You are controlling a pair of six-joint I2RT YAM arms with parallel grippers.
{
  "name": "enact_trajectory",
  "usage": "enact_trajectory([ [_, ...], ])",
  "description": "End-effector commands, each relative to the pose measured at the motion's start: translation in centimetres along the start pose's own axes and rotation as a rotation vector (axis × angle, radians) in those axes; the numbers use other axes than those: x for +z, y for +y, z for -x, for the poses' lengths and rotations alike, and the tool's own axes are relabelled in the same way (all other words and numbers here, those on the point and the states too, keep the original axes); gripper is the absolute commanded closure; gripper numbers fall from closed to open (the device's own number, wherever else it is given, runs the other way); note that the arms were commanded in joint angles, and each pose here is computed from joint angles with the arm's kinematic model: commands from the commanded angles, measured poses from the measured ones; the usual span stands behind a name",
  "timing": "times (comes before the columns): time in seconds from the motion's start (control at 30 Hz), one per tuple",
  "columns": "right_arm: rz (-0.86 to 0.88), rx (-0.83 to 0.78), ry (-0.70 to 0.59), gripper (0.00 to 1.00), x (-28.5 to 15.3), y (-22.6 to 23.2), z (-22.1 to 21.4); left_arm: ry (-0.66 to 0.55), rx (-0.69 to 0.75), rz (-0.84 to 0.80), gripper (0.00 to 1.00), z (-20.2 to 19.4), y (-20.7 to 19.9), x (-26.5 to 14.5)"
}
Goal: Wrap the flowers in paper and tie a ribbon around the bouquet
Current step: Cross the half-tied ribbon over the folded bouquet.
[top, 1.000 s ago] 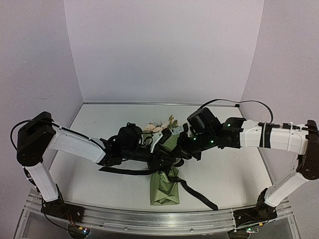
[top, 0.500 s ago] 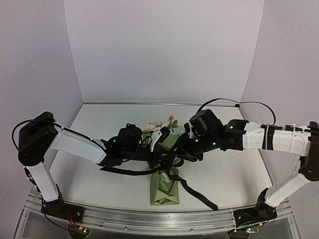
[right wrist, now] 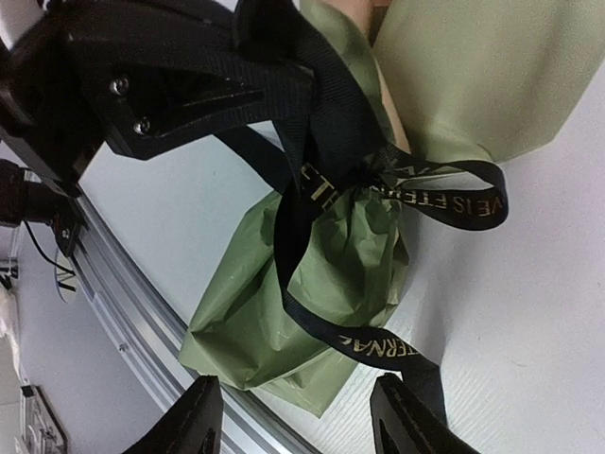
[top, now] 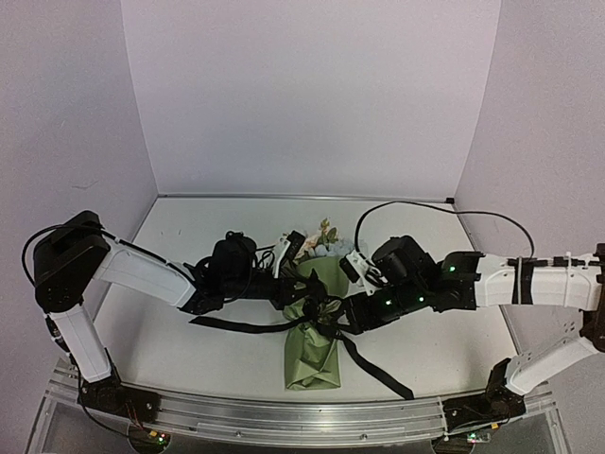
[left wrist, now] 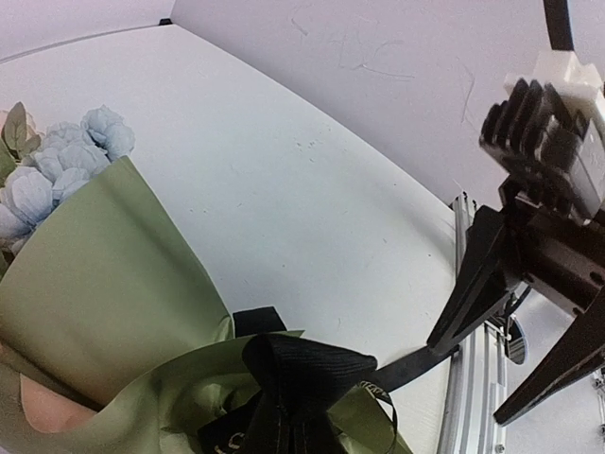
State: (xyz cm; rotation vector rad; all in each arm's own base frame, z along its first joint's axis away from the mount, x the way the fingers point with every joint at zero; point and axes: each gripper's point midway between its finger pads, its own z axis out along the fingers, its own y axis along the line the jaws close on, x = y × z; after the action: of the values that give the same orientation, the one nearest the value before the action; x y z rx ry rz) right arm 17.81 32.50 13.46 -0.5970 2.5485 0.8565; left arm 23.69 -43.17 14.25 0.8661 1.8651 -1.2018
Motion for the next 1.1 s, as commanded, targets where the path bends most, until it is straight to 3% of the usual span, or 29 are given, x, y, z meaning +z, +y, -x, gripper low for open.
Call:
enact_trajectory([
  [0.0, 0.029, -0.210, -0.003, 0.44, 0.6, 1.9, 1.8, -0.051, 0.002, -0.100, 1.00, 2.8, -2.2, -0.9],
  [0.3, 0.027, -0.292, 0.054, 0.42, 2.5, 2.1, 1.6, 0.014, -0.031, -0.142, 1.00, 1.8, -1.8, -1.2],
  [0.7, -0.010, -0.393, 0.076, 0.47, 4.3, 2.0, 1.5, 0.162, -0.145, -0.416, 1.00, 1.2, -4.3, -2.0],
  [1.07, -0.069, -0.445, 0.092, 0.50, 6.4, 2.1, 1.5, 0.160, -0.216, -0.459, 1.00, 1.3, -4.2, -1.9],
])
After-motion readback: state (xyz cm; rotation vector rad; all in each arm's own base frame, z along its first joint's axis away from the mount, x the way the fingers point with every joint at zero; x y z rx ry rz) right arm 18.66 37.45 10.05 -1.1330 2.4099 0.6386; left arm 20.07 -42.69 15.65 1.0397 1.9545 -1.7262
